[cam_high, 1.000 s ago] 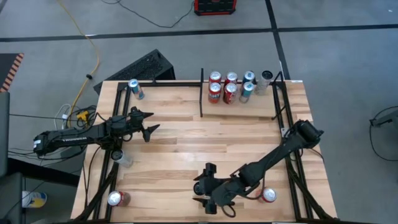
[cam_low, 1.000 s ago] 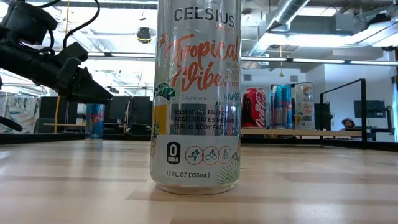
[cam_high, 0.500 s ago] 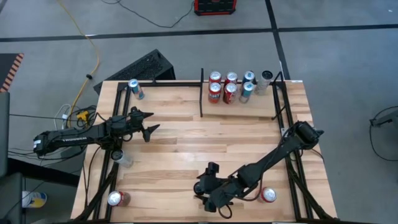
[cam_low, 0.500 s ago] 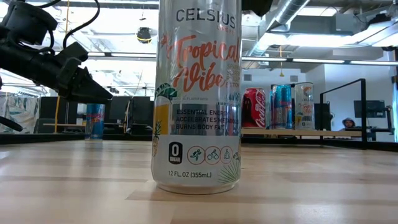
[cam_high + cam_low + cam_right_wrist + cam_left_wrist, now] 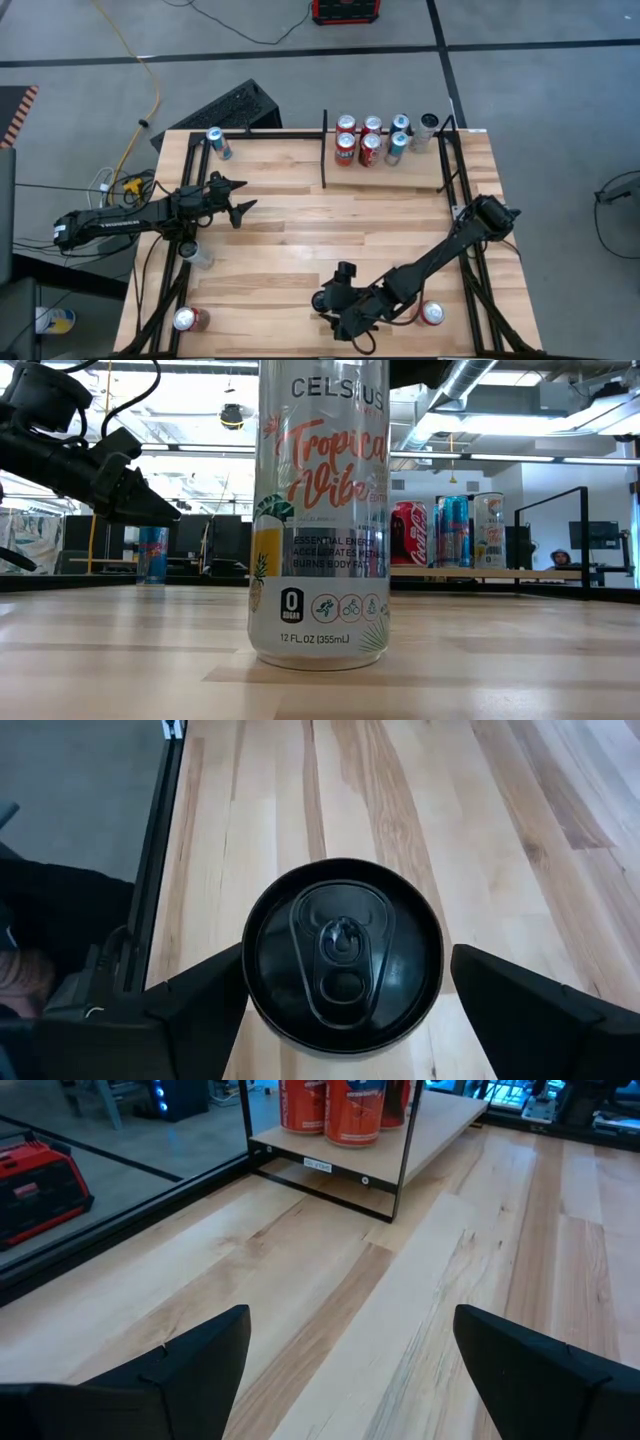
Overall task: Place canned beverage on shelf
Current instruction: Put the bottom white-yellow soda can on the shelf aligned with the other soda can
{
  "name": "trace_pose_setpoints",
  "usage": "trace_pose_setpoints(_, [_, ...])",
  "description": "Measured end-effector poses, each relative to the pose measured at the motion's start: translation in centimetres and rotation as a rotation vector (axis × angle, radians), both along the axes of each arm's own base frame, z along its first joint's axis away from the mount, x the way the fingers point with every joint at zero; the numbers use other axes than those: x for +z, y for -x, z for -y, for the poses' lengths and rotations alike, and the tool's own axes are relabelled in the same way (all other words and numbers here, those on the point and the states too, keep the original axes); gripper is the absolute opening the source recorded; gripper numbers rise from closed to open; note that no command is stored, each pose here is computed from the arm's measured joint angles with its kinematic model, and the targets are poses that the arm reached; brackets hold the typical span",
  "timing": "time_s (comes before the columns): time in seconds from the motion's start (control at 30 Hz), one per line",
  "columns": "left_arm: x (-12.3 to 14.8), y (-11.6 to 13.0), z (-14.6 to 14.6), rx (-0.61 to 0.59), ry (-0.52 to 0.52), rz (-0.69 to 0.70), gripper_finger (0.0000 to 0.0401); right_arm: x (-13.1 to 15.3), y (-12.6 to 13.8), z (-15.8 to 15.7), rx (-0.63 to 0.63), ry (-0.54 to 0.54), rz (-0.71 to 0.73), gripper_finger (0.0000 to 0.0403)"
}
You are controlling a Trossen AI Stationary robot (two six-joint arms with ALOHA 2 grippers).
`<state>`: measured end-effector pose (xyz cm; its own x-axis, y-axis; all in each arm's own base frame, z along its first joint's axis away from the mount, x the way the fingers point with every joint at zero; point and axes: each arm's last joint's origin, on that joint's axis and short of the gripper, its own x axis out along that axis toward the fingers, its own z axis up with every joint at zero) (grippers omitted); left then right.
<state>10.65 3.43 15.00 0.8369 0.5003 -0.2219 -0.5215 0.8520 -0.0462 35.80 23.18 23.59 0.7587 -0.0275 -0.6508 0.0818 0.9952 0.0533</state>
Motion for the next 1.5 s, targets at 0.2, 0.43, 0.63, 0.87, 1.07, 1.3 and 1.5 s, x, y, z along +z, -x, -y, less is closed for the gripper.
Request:
trace_pose_setpoints(0.2, [0.0,0.0,0.0,0.000,0.000,0.000,0.0334,0.1,0.1,-0.4,0.009,-0.008,0.012,0.0361])
trace_pose_setpoints(0.43, [0.0,0.0,0.0,-0.001,0.000,0.001,0.0334,0.1,0.1,-0.4,0.008,-0.009,0.013,0.0303])
trace_pose_setpoints(0.63, [0.0,0.0,0.0,0.000,0.000,0.000,0.0334,0.5,0.4,-0.2,-0.013,0.018,0.024,0.0276])
trace_pose_setpoints(0.87, [0.0,0.0,0.0,-0.001,0.000,0.000,0.0334,5.2,4.2,2.0,-0.119,0.088,0.013,0.0276])
trace_pose_setpoints(1.07, [0.0,0.0,0.0,0.000,0.000,0.000,0.0334,8.4,8.8,5.7,-0.264,0.164,-0.097,0.0276])
trace_pose_setpoints(1.3, [0.0,0.0,0.0,0.000,0.000,0.000,0.0334,9.9,13.9,11.0,-0.533,0.286,-0.093,0.0276])
trace_pose_setpoints(1.5, [0.0,0.0,0.0,0.000,0.000,0.000,0.0334,8.8,18.2,16.1,-0.683,0.190,-0.078,0.0276])
